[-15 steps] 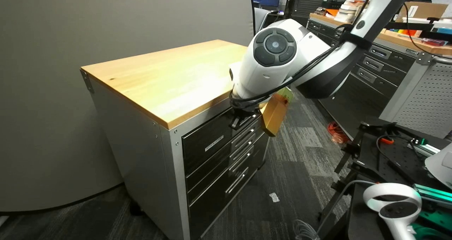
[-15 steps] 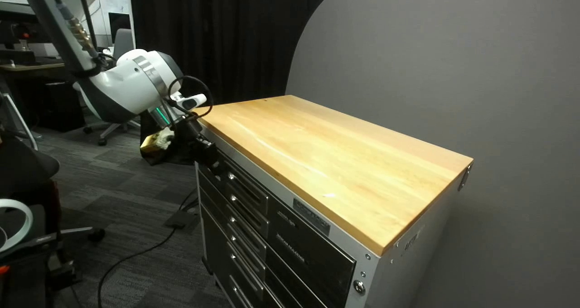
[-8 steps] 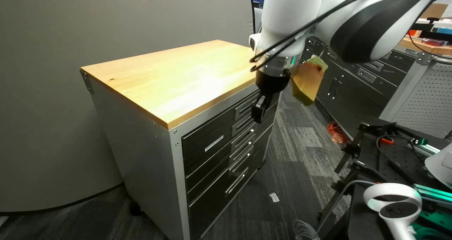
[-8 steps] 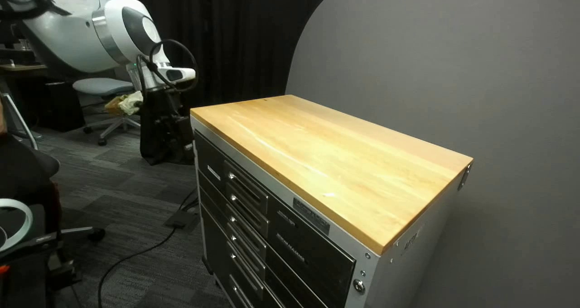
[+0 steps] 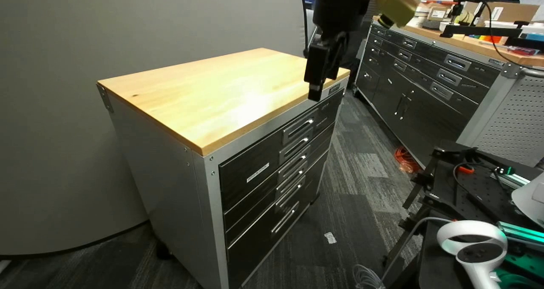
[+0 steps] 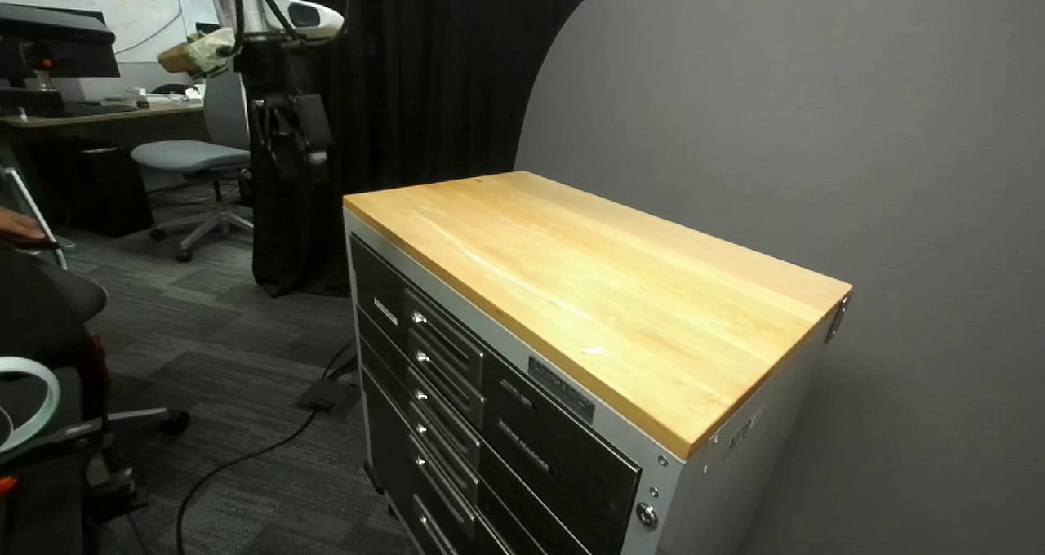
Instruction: Put the screwdriver in the drawer then close it
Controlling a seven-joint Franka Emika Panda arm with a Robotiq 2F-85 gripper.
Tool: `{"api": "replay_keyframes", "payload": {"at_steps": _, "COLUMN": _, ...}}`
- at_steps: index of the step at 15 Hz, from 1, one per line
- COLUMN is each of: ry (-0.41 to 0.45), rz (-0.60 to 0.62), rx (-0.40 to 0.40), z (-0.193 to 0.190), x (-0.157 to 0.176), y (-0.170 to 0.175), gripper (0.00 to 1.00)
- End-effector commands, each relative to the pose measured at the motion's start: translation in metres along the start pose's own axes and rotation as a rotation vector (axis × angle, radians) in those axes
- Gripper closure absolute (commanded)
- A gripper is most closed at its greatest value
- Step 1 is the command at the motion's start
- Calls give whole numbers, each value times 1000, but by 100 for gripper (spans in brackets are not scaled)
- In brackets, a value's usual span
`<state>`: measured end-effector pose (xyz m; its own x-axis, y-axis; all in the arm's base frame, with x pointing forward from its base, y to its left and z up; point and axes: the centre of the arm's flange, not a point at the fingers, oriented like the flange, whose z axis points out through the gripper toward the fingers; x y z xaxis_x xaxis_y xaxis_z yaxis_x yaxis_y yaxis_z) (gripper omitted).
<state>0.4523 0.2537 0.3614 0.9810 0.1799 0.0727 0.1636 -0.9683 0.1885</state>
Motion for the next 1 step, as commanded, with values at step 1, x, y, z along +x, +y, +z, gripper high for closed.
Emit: {"api": "replay_keyframes", "payload": {"at_steps": 1, "ry": -12, "rz": -2, "rx": -2, "z": 6, "x": -2, "y": 0, "gripper": 0}}
